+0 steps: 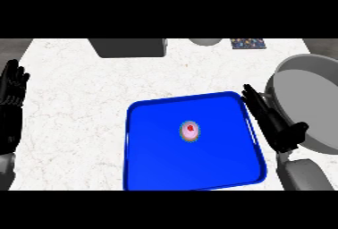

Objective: Pick the cupcake from the tray and place it in the pot

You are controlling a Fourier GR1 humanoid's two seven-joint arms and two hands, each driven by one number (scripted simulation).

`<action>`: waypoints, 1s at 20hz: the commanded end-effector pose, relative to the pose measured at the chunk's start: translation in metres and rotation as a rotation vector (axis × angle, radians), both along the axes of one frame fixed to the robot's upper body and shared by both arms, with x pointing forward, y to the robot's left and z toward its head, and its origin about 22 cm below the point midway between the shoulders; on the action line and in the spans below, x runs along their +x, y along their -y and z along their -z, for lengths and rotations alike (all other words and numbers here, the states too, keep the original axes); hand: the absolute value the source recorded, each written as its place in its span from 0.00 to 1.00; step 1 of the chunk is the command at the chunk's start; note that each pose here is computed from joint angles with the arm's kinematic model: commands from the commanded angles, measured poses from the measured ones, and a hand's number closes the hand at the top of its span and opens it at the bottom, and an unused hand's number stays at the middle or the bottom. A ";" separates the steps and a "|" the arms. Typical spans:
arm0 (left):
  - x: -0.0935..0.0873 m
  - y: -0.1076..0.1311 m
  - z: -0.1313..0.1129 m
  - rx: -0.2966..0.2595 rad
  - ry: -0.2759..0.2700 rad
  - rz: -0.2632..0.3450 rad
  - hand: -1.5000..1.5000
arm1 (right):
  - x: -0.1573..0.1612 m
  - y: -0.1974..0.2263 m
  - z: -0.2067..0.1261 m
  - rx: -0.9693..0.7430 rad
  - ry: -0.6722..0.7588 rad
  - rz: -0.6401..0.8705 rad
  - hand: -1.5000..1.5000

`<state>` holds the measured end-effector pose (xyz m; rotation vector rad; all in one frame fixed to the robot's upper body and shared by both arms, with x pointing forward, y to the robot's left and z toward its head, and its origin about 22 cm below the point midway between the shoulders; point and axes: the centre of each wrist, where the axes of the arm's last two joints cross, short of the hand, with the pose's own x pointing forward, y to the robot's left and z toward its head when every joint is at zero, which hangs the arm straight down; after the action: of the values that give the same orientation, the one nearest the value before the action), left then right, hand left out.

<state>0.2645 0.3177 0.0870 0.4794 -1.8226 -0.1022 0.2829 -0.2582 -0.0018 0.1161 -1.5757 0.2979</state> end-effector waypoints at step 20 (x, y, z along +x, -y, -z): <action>-0.034 0.104 0.079 -0.308 -0.129 0.155 0.50 | -0.098 -0.020 -0.035 -0.192 0.949 0.156 0.00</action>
<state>0.2373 0.2284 0.0111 0.1318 -1.7006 0.0486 0.2088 -0.2537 0.0318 -0.2851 -2.4825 0.3117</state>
